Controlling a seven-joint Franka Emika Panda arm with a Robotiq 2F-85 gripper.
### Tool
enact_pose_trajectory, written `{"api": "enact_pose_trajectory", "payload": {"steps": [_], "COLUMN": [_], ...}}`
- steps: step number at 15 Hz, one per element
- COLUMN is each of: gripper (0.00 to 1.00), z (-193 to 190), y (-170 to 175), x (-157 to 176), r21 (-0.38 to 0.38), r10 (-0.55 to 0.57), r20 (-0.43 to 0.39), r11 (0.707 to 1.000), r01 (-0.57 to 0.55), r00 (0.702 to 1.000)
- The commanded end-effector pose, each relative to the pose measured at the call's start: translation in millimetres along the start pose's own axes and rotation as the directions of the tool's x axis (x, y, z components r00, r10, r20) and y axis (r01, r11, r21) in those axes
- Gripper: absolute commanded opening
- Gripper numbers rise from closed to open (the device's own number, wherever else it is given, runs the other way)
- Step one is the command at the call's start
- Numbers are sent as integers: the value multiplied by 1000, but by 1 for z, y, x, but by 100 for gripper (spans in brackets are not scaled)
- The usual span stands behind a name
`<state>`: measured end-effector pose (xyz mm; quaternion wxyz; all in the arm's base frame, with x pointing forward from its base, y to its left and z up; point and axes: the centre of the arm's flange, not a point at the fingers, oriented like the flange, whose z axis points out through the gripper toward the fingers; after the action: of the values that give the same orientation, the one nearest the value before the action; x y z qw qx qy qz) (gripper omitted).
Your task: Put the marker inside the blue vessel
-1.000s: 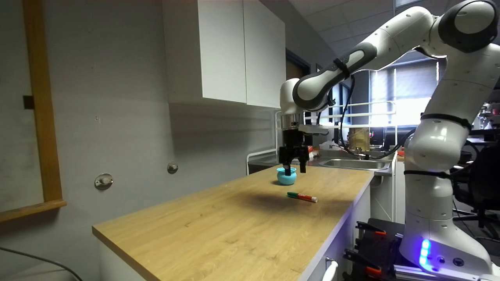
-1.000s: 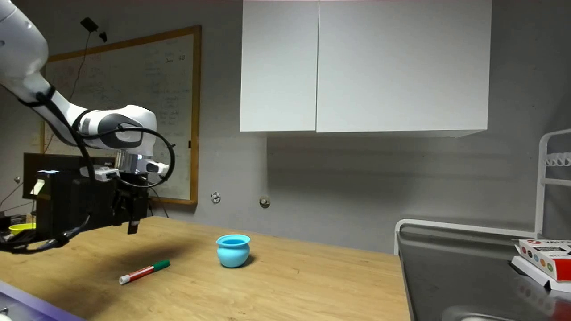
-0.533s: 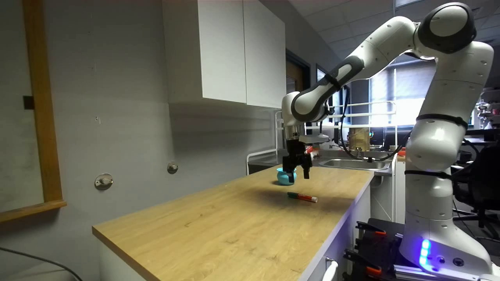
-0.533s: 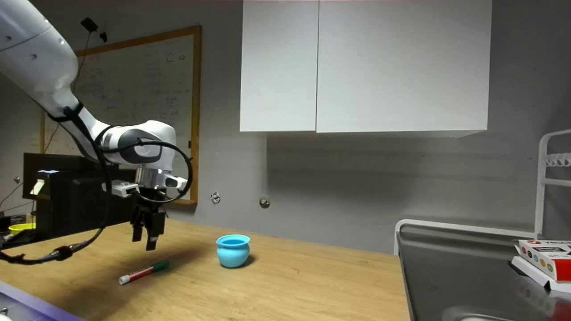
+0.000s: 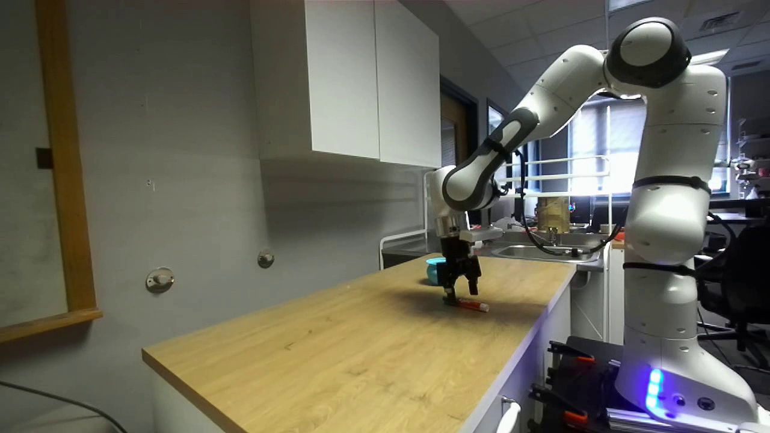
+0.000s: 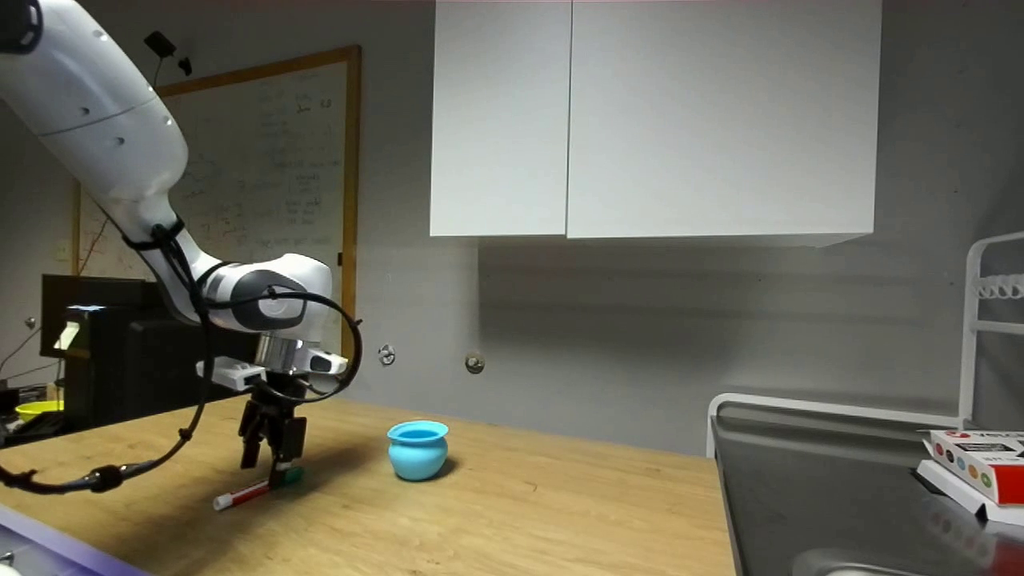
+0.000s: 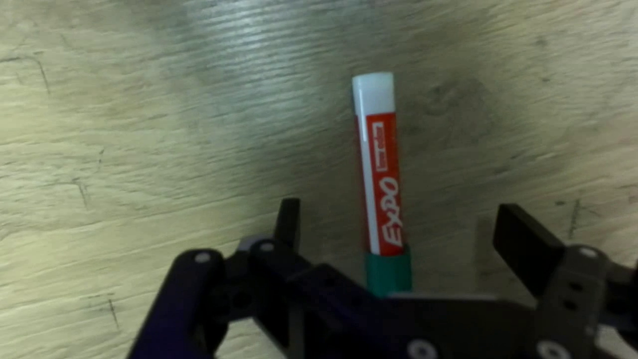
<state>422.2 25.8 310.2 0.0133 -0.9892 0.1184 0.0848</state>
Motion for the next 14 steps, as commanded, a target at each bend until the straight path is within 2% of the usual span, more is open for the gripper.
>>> {"api": "enact_pose_trajectory", "payload": {"steps": [1, 2, 4, 12, 13, 14], "gripper": [100, 75, 67, 5, 0, 0], "z": [22, 26, 32, 10, 7, 3], "y": [-6, -7, -7, -13, -14, -15], "x": [11, 11, 12, 15, 15, 15], "r21": [-47, -60, -80, -117, -121, -125], "r10": [-39, -43, -54, -85, -88, -91], "r20": [28, 30, 35, 15, 13, 12], "r11": [998, 997, 995, 989, 989, 988], "r01": [41, 44, 57, 87, 89, 91], "r00": [999, 999, 998, 996, 996, 996]}}
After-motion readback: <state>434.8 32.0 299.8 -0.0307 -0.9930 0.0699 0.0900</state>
